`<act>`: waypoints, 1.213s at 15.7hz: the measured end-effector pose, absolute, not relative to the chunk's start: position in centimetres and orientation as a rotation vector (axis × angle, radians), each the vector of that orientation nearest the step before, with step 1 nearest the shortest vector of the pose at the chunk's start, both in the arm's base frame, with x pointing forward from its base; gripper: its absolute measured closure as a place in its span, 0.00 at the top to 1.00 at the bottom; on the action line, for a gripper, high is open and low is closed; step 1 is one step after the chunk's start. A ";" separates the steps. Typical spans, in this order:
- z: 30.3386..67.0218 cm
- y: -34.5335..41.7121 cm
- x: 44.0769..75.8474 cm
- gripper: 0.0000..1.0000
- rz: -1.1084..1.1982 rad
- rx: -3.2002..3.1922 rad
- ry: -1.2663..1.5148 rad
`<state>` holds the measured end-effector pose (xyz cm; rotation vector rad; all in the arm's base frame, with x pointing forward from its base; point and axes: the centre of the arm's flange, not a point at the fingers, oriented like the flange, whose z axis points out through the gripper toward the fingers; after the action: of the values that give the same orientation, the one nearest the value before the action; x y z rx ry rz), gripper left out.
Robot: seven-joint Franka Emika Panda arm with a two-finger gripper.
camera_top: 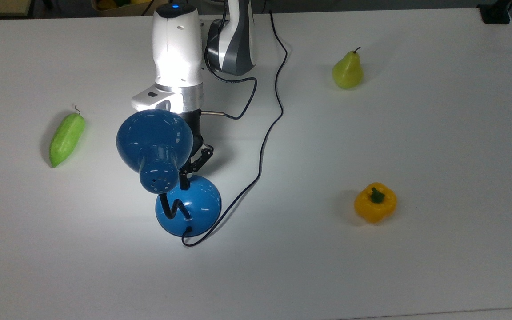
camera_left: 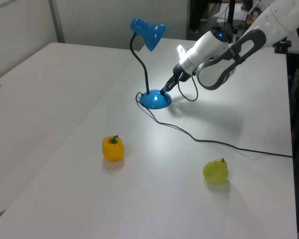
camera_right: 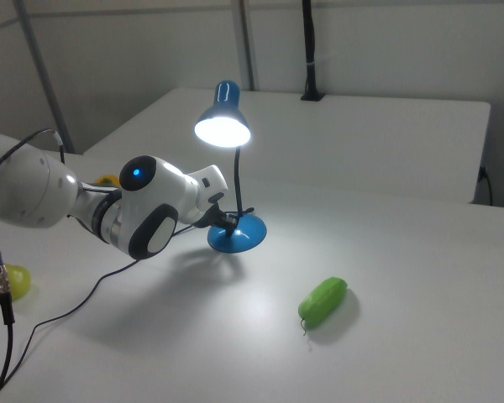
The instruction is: Turn off lamp
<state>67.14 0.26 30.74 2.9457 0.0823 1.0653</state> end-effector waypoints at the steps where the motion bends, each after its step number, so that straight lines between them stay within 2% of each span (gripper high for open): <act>1: 30.7 0.3 67.0 0.01 1.066 2.943 0.089; 14: 29.0 0.0 64.3 0.01 0.959 2.966 0.146; 17: 29.2 0.3 63.2 0.01 0.744 3.067 0.174; 19: 31.0 0.7 62.3 0.04 0.565 3.143 0.201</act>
<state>62.31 0.73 30.97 3.1432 0.2015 0.5653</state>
